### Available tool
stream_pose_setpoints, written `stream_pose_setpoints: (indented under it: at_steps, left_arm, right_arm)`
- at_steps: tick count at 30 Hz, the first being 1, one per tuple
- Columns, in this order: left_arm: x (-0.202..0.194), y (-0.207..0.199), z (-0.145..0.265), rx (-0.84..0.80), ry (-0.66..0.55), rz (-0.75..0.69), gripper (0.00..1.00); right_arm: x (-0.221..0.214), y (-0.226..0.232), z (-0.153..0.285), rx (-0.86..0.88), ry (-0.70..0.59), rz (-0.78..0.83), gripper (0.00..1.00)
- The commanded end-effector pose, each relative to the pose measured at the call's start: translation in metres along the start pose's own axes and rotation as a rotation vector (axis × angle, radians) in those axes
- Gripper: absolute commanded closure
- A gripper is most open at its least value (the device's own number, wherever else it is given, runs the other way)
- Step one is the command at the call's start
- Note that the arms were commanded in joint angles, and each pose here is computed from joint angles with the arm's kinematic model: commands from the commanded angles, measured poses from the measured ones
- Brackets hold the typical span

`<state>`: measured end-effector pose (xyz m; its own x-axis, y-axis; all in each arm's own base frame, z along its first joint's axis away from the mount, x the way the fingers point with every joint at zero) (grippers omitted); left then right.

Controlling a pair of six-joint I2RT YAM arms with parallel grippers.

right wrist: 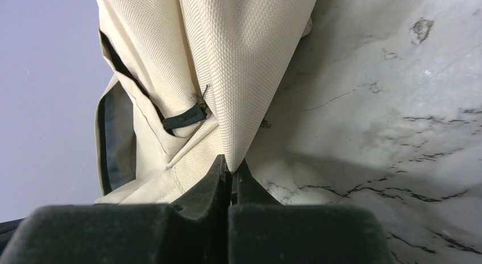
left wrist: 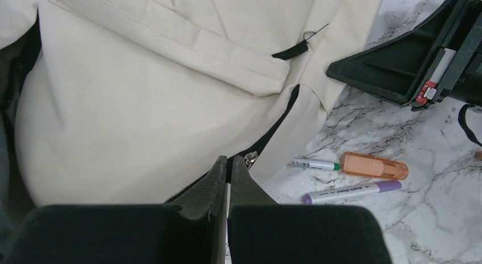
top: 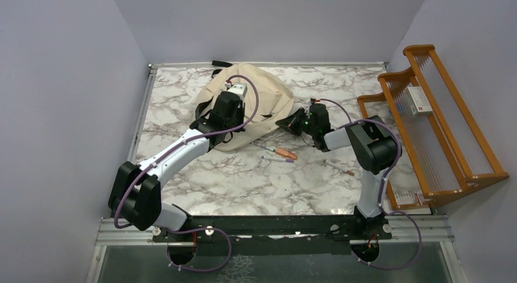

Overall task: Pack the student bag
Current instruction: Zip the student bag at the center of the board.

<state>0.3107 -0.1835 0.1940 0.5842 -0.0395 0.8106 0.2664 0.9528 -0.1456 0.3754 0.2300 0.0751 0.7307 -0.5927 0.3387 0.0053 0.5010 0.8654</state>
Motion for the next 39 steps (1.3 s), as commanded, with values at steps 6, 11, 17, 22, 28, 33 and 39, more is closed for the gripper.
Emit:
stream_pose_setpoints:
  at_steps: [6, 11, 17, 22, 28, 33, 39]
  left_arm:
    - [0.023, 0.028, 0.024, 0.110, -0.083, -0.008, 1.00]
    - [0.025, 0.040, 0.030, 0.138, -0.088, 0.001, 1.00]
    - [0.021, 0.052, 0.033, 0.162, -0.082, 0.014, 1.00]
    - [0.017, 0.064, 0.034, 0.196, -0.076, 0.029, 1.00]
    - [0.012, 0.085, 0.035, 0.295, -0.057, 0.066, 1.00]
    - [0.013, 0.098, 0.035, 0.317, -0.065, 0.101, 1.00]
    - [0.017, 0.084, 0.023, 0.171, -0.087, 0.087, 1.00]
  right_arm:
    - [0.022, -0.022, 0.011, -0.096, -0.073, 0.048, 1.00]
    - [0.030, -0.028, 0.017, -0.133, -0.094, 0.081, 1.00]
    - [0.041, -0.030, 0.024, -0.170, -0.116, 0.139, 1.00]
    - [0.045, -0.031, 0.031, -0.209, -0.126, 0.197, 1.00]
    - [0.050, -0.034, 0.040, -0.260, -0.141, 0.258, 1.00]
    - [0.054, -0.031, 0.045, -0.277, -0.138, 0.312, 0.99]
    - [0.053, -0.017, 0.061, -0.259, -0.088, 0.428, 0.80]
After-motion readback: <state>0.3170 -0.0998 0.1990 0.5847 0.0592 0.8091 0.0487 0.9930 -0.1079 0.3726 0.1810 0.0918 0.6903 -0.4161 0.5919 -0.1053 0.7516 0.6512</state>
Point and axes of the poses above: each gripper's point midway between its finger pads, its own z axis back along the fingers, its own y axis along the line the jaws close on, x = y × z, the point moved 6 cm from there along z, back along the fingers, and after that the axes turned 2 degrees about z, right-handed, at the moved point
